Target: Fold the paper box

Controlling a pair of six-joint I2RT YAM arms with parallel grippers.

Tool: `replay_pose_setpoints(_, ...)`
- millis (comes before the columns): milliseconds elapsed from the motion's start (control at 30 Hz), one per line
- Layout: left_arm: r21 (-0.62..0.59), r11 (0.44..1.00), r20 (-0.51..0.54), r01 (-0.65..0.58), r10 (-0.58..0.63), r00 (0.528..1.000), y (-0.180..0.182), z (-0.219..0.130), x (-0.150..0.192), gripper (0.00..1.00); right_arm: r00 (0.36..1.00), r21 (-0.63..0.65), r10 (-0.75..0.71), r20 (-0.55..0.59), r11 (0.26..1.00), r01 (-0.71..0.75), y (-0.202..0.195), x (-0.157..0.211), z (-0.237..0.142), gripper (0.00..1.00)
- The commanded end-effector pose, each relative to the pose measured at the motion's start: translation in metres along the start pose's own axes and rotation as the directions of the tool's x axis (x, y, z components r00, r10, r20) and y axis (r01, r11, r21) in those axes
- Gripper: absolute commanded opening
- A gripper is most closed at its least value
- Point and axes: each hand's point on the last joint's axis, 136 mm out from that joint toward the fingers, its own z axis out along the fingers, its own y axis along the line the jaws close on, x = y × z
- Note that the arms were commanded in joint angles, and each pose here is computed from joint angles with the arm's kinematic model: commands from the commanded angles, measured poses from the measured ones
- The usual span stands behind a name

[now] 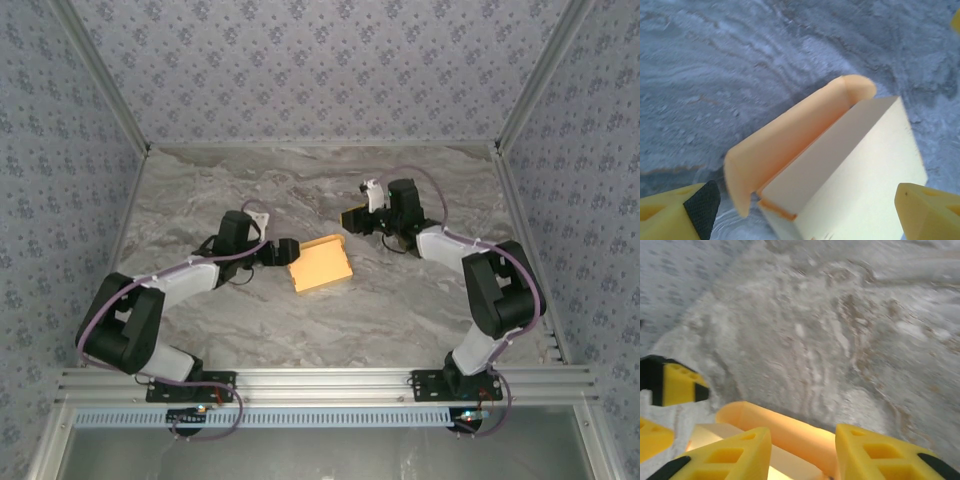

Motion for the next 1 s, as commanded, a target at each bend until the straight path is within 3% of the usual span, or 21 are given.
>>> replay_pose_setpoints(0, -0.083, 0.995, -0.035, 0.053, -0.056, 0.998, 0.010, -0.008, 0.006, 0.91, 0.966, 0.135, 0.107, -0.236, 0.988, -0.076, -0.028, 0.030, -0.003, 0.45)
replay_pose_setpoints(233, -0.065, 0.976, -0.134, 0.207, -0.214, 0.968, 0.007, 0.004, 0.026, 0.90, 0.770, 0.266, 0.378, -0.514, 0.924, -0.276, -0.045, 0.077, 0.020, 0.49)
replay_pose_setpoints(433, -0.059, 0.976, -0.154, 0.209, -0.215, 0.964, 0.003, 0.009, 0.028, 0.90, 0.684, 0.226, 0.432, -0.588, 0.900, -0.373, -0.036, 0.100, 0.040, 0.46)
replay_pose_setpoints(767, -0.058, 0.971, -0.180, 0.230, -0.237, 0.955, 0.004, 0.016, 0.032, 0.90, 0.631, 0.161, 0.465, -0.621, 0.864, -0.478, -0.018, 0.106, 0.047, 0.45)
replay_pose_setpoints(967, -0.091, 0.980, -0.181, 0.178, -0.192, 0.965, 0.003, -0.004, 0.029, 0.91, 0.547, 0.330, 0.672, -0.499, 0.731, -0.597, -0.014, 0.105, 0.006, 0.51)
